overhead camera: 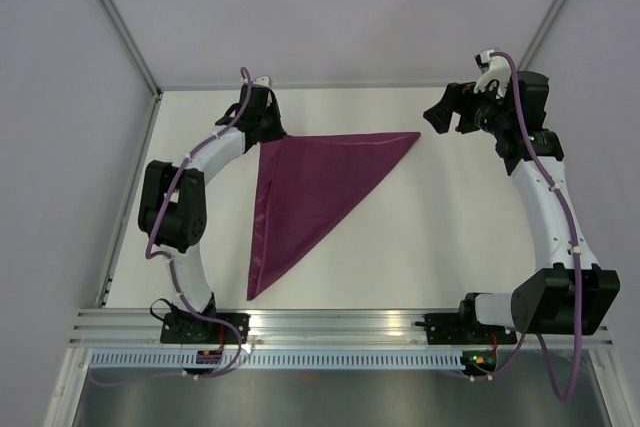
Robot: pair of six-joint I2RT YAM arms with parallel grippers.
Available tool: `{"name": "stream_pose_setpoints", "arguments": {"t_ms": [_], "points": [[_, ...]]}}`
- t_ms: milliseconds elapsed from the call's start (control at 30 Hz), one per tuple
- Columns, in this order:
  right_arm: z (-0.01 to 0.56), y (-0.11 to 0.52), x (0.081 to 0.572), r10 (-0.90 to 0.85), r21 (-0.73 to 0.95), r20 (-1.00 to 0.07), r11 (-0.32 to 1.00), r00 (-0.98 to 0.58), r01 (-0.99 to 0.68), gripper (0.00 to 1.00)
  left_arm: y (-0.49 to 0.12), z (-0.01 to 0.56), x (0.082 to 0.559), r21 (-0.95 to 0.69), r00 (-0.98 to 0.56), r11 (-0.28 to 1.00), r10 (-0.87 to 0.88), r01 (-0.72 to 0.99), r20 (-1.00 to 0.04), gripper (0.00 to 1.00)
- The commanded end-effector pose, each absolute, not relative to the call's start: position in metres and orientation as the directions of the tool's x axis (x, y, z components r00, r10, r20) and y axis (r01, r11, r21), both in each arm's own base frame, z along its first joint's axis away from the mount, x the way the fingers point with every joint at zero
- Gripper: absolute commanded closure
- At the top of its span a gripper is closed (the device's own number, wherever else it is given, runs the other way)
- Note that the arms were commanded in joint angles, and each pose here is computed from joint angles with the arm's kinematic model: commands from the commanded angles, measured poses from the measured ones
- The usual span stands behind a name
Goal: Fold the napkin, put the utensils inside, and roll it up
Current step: Fold the napkin
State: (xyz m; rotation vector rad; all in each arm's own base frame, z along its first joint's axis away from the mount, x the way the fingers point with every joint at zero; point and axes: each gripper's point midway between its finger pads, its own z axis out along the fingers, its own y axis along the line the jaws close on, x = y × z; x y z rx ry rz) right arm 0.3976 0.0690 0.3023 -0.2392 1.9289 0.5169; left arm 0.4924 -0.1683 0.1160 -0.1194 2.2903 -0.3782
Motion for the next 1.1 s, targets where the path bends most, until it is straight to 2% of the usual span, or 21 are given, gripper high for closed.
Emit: {"name": "stream_pose_setpoints", "arguments": {"t_ms": [0,1067], "points": [[0.298,0.072,0.397,0.067,0.252,-0.904,0.882,-0.423,-0.398,0.09,-0.168,0.123,0.501,-0.337,-0.689,0.941,-0.223,0.033,-0.69,0.98],[0.292,0.073,0.4,0.054,0.243,-0.901,0.886,-0.431,-0.395,0.09,-0.137,0.12,0.531,-0.331,-0.696,0.944,-0.244,-0.01,-0.675,0.98]]}}
